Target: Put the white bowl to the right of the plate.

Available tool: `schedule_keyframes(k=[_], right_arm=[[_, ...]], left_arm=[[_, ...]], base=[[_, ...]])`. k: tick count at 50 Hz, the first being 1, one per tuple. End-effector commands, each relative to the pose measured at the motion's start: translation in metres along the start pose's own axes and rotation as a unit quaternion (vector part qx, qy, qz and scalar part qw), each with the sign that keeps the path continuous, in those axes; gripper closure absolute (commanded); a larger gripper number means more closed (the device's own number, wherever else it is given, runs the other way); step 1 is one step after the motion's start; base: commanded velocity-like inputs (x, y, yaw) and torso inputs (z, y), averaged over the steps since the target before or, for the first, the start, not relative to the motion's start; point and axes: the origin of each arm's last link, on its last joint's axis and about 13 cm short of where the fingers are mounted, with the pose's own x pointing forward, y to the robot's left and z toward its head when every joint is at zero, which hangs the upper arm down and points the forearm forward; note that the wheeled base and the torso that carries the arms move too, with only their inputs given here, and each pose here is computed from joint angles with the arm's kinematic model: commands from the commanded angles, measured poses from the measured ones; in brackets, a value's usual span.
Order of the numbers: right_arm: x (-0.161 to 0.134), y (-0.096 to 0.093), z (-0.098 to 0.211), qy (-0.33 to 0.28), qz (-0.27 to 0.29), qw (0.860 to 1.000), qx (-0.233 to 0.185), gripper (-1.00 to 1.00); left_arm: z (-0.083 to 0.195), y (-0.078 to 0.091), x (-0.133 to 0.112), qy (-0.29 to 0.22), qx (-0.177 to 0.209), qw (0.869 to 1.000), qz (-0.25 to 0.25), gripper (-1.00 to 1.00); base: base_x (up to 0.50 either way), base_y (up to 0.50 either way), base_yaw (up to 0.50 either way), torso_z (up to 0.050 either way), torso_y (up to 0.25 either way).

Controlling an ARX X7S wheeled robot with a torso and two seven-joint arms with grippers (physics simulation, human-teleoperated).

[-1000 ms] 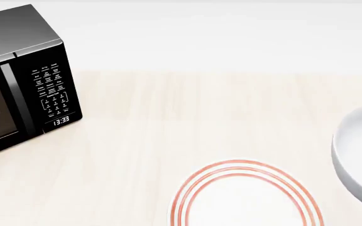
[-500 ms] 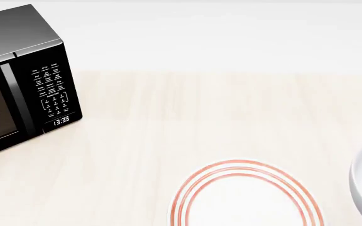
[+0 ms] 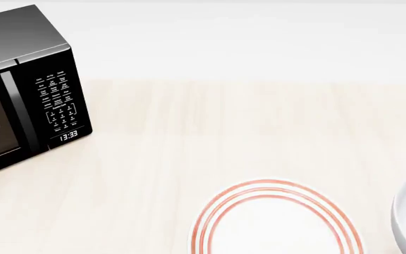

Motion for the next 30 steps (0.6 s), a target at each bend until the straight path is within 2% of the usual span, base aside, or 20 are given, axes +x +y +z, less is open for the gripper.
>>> schedule_keyframes(k=[1, 17, 30], right_arm=[[0.002, 0.000, 0.002, -0.003, 0.013, 1.000, 0.008, 1.00], [0.009, -0.017, 0.006, -0.005, 0.009, 1.000, 0.022, 1.00], [0.012, -0.019, 0.005, -0.005, 0.007, 1.000, 0.024, 1.00]], left_arm=[[0.000, 0.000, 0.000, -0.001, 0.000, 1.000, 0.000, -1.00], [-0.001, -0.001, 0.000, 0.000, 0.002, 1.000, -0.001, -1.00], [-0.001, -0.001, 0.000, 0.000, 0.003, 1.000, -0.001, -1.00]], base=[[0.00, 0.00, 0.00, 0.000, 0.000], [0.00, 0.00, 0.00, 0.001, 0.001], [0.00, 0.00, 0.00, 0.000, 0.001]])
